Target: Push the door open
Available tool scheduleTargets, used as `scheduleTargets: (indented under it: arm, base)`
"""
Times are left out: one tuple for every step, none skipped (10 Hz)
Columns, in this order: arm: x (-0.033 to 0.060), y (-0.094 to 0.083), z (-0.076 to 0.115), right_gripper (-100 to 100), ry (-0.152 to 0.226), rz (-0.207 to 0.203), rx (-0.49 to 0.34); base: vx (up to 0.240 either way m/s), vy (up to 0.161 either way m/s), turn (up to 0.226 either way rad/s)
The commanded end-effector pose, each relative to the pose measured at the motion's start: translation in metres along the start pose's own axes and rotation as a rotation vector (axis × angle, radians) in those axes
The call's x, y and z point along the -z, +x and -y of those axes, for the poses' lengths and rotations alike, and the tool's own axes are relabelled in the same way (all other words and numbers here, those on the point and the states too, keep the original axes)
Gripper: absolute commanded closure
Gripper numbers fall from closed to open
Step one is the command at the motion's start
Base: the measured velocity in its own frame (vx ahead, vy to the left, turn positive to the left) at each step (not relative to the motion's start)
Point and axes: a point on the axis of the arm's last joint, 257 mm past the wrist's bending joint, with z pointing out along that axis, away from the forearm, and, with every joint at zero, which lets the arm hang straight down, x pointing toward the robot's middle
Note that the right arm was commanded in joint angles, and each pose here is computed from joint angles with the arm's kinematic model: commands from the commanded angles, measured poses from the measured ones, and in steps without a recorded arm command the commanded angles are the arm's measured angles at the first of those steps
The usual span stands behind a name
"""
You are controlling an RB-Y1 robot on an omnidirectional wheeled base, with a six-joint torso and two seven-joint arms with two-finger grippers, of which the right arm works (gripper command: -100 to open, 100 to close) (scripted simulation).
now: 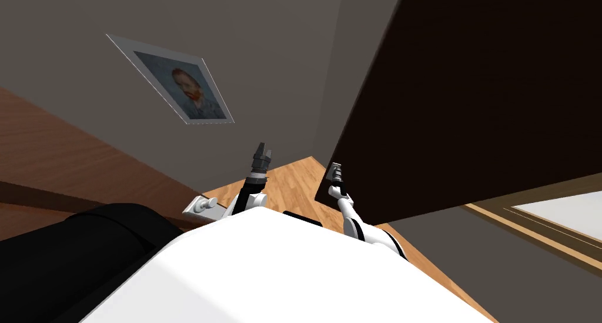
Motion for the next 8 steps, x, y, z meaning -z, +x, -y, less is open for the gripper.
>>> scheduleTargets:
  arm:
    - [-0.0054,-0.021,-0.01,100,-0.019,0.032,0.003]
    - [-0.0055,-0.026,-0.01,100,-0.018,0.045,-0.001]
    - [-0.0055,-0.026,-0.01,100,-0.018,0.045,-0.001]
    - [-0.0049,-0.033,-0.008,100,-0.015,0.064,-0.011]
    - [-0.0044,-0.035,-0.007,100,-0.013,0.072,-0.017]
    - [-0.0036,-0.036,-0.006,100,-0.011,0.079,-0.025]
    - [-0.0033,-0.033,-0.004,100,-0.005,0.071,-0.019]
    - [-0.0044,-0.049,-0.005,100,-0.01,0.096,-0.017]
  base:
    - [0.208,0.105,-0.066]
    - [0.211,0.11,-0.086]
    - [0.142,0.065,-0.046]
    - [0.177,0.08,-0.064]
    - [0.178,0.088,-0.068]
    - [0.17,0.103,-0.069]
    - [0.08,0.049,-0.037]
    - [0.134,0.031,-0.026]
